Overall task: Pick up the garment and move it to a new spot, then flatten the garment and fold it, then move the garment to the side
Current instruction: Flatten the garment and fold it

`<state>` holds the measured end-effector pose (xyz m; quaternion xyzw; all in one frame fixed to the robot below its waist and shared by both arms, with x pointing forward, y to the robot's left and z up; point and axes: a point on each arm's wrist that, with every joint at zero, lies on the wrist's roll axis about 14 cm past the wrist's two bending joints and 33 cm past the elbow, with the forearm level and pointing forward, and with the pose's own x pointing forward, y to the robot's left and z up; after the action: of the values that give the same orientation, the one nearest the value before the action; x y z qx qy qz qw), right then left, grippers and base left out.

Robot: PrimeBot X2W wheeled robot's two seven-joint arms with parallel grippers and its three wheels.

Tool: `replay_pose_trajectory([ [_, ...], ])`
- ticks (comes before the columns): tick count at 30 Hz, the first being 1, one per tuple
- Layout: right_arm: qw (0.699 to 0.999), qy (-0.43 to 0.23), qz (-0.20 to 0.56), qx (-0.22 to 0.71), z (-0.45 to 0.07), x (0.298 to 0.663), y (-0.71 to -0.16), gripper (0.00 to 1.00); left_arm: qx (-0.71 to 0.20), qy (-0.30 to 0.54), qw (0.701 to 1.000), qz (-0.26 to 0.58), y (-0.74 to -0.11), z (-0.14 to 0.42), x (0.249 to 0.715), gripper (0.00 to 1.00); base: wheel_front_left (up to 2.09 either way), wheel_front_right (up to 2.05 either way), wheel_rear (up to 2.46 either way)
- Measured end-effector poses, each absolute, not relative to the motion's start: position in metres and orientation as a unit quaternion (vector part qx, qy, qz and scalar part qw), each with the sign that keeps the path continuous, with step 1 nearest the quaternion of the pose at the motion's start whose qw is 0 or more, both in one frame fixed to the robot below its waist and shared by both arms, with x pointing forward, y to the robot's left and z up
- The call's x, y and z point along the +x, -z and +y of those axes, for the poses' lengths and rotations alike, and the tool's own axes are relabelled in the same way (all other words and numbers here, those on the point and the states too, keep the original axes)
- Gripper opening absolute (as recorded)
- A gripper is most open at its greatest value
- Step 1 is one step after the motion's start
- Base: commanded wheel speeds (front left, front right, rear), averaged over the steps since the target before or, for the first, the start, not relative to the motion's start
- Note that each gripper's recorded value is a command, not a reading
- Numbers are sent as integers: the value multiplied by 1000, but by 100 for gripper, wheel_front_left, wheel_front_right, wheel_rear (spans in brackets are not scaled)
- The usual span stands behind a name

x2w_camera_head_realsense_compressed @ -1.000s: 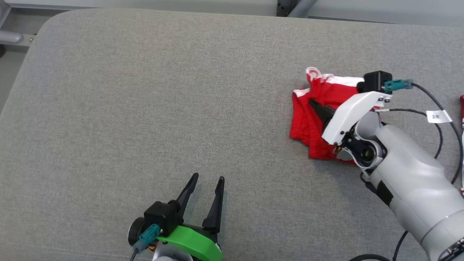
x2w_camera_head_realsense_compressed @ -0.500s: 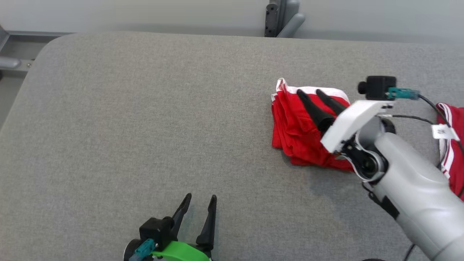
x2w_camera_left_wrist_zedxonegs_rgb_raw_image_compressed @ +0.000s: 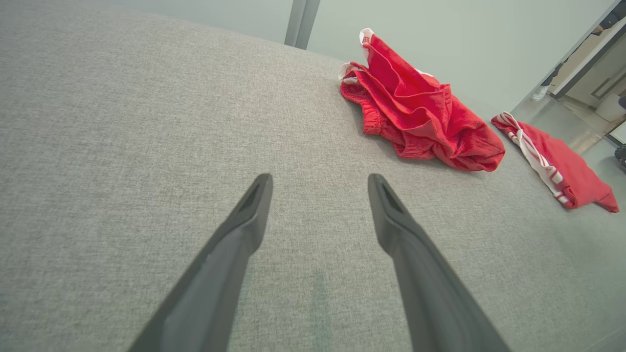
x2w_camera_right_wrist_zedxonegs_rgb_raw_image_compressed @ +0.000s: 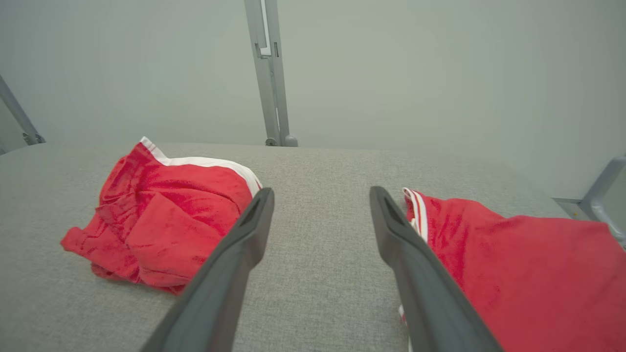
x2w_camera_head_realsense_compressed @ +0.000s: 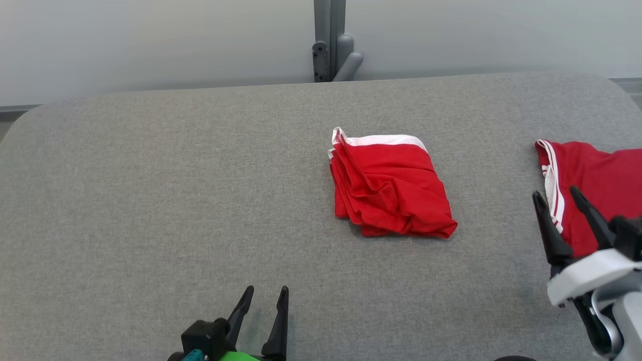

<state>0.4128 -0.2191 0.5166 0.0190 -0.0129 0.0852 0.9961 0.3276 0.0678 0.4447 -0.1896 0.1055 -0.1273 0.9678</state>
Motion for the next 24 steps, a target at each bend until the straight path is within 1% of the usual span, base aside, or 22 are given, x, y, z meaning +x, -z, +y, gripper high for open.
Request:
replay_pose_trajectory([
  [2,998,-55,-15,9,-232,396,-511,100,-188,132,968,99,-448,66,328,100,0,0,0],
  [5,1000,-22,6,11,-239,371,-491,100,-183,133,970,94,-451,67,330,100,0,0,0],
  [7,1000,-19,8,17,-233,367,-487,100,-183,129,971,90,-452,70,332,100,0,0,0],
  [10,999,-32,-7,19,-218,371,-495,100,-183,129,971,84,-455,70,333,100,0,0,0],
  [11,999,-40,-13,20,-213,375,-499,84,-184,129,971,84,-455,69,334,100,0,0,0],
  [12,998,-51,-20,19,-206,381,-503,52,-184,129,971,84,-455,69,334,100,0,0,0],
  [13,998,-62,-26,18,-198,387,-508,0,-185,131,970,85,-454,68,335,100,0,0,0],
  [19,990,-140,-35,-11,-146,437,-517,0,-180,137,970,93,-447,65,345,100,0,0,0],
  [24,985,-171,2,-23,-114,468,-494,0,-177,140,969,102,-439,64,354,100,0,0,0],
])
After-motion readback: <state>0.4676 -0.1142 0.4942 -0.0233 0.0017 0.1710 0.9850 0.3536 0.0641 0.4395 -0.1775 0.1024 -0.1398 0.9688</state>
